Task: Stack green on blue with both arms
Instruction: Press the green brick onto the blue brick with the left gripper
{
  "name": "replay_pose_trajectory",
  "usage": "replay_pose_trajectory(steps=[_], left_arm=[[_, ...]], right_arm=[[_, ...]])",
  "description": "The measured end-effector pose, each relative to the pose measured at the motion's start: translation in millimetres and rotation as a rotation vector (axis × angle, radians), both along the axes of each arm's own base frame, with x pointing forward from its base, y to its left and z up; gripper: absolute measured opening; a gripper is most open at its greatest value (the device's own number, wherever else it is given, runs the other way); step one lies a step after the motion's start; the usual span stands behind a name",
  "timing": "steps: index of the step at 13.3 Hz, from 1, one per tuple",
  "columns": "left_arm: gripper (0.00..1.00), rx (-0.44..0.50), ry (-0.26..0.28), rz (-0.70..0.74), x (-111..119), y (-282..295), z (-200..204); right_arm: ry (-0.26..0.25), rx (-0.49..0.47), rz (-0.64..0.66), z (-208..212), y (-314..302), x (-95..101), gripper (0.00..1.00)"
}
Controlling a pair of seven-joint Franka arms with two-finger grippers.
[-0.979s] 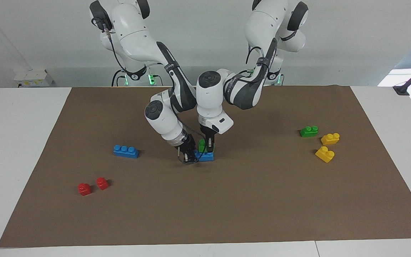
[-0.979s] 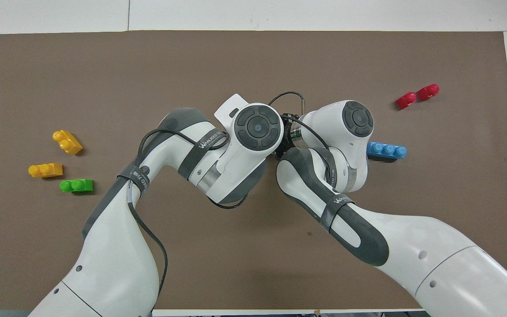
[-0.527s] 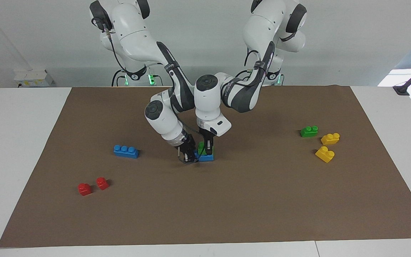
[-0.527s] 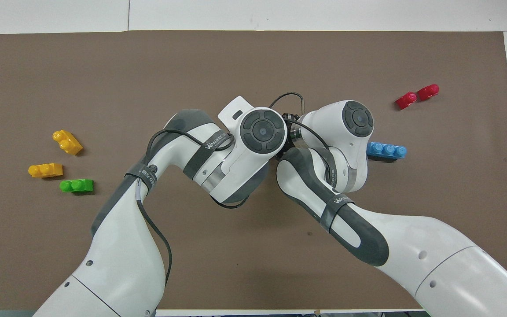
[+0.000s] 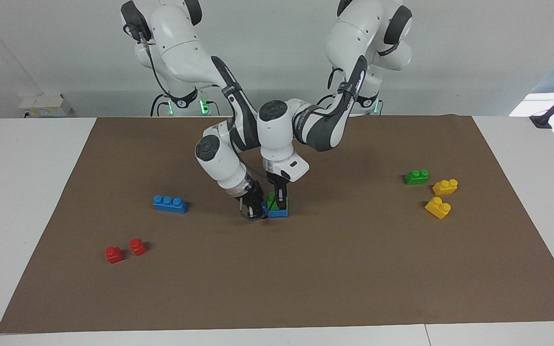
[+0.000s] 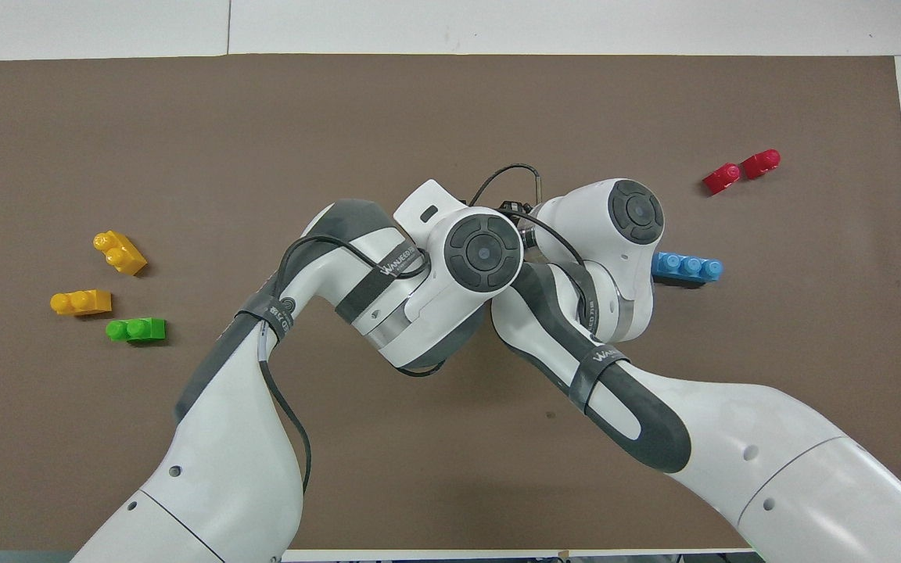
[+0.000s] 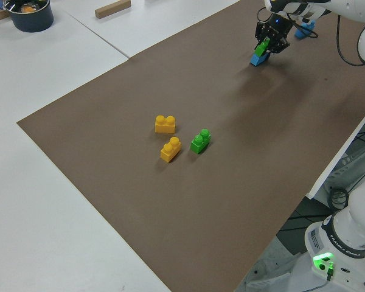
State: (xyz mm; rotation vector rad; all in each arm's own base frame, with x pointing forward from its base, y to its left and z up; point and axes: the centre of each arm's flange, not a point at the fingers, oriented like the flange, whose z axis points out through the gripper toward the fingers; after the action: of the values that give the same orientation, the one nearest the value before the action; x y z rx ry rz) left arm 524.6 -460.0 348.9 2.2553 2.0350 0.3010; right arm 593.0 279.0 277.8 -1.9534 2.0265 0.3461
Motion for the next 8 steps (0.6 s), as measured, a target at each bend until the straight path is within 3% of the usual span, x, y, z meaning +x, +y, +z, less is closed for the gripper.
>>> replay_pose_trajectory(steps=[1,5,6,8], left_arm=[[0.42,0.004,-0.006,-0.003,1,0,0],[0.93,0.008,-0.013,-0.001,3,3,1],[1.0,0.006,-0.017,0.0,4,4,4],[1.0,-0.004,-0.036,0.003,8,8,19]], right_arm=[[0.0,0.0,0.0,0,0,-0.1,0.34],[-0.001,0.0,0.0,0,0,-0.2,0.34],[-0.001,0.0,0.0,0,0,-0.2,0.34],[-0.001,0.0,0.0,0,0,-0.2,0.34]])
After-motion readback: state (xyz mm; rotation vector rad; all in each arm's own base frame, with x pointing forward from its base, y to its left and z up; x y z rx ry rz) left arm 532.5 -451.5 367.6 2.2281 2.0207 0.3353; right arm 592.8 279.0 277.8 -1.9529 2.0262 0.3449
